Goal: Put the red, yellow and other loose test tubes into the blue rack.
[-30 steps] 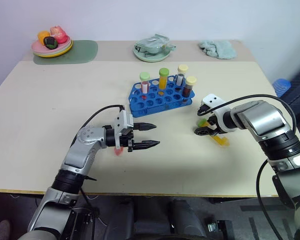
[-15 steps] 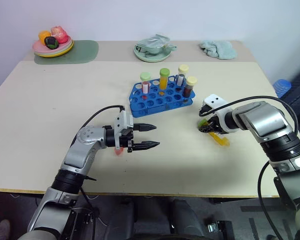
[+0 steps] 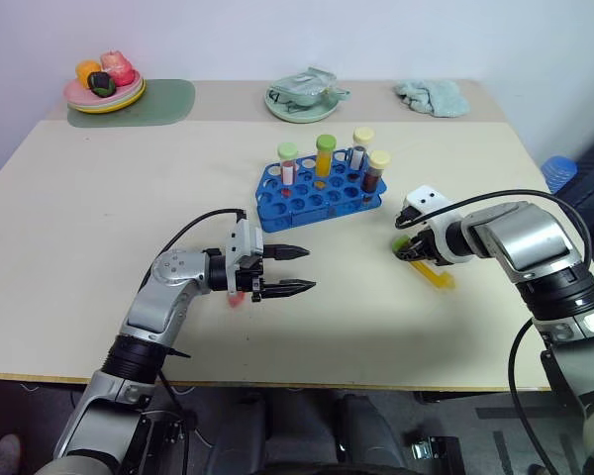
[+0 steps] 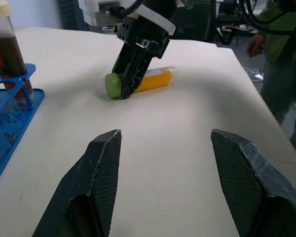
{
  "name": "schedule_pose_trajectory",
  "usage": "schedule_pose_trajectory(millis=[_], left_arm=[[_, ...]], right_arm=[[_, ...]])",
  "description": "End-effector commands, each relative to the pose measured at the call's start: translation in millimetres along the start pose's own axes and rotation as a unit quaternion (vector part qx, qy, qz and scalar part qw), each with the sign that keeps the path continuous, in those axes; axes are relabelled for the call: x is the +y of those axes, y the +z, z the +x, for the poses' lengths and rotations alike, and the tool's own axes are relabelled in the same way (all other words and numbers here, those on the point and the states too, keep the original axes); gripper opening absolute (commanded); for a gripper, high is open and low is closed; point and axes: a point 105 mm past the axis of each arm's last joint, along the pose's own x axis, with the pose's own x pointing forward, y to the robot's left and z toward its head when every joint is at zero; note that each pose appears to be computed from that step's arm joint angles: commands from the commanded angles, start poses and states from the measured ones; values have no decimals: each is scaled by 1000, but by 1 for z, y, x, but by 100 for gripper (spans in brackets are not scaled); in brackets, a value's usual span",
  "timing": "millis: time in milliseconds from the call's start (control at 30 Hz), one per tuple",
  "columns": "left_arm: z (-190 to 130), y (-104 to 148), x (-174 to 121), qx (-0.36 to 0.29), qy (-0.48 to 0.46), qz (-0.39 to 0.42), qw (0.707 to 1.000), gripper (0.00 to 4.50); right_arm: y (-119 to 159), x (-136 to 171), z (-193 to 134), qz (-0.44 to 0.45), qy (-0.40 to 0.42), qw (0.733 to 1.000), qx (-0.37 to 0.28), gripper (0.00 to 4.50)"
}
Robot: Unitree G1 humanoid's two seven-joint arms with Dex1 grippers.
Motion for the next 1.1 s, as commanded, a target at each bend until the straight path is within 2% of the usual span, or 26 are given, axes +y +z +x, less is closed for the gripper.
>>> schedule_pose_trajectory(millis=[33,233,333,433,500,633,800,933,1000,1100], left_arm=[[-4,8,2,-9,4,17,1000,291],[-7,8,1,-9,13,16,1000,291],[-8,8,1,-7,17,16,1000,291],[-13,10,5,-8,30,15,999,291],[-19,11,9,-9,49,14,999,291],[-29,15,25,-28,125,16,992,291],[-46,17,34,-51,225,21,973,291],[-54,18,34,-74,274,28,958,291],[-52,21,31,-83,301,37,949,291],[-55,26,26,-81,323,47,942,291]], right_arm=[[48,-2,-30,33,16,992,-121,101],[76,7,-58,59,52,973,-215,101],[94,8,-71,84,69,949,-295,101],[117,18,-89,91,109,902,-408,101],[133,30,-108,63,127,845,-515,101],[141,39,-120,37,88,772,-629,101],[140,63,-93,0,64,726,-685,101],[139,80,-73,-15,68,712,-699,101],[137,80,-56,-11,74,707,-704,101],[142,81,-49,-14,79,686,-724,101]])
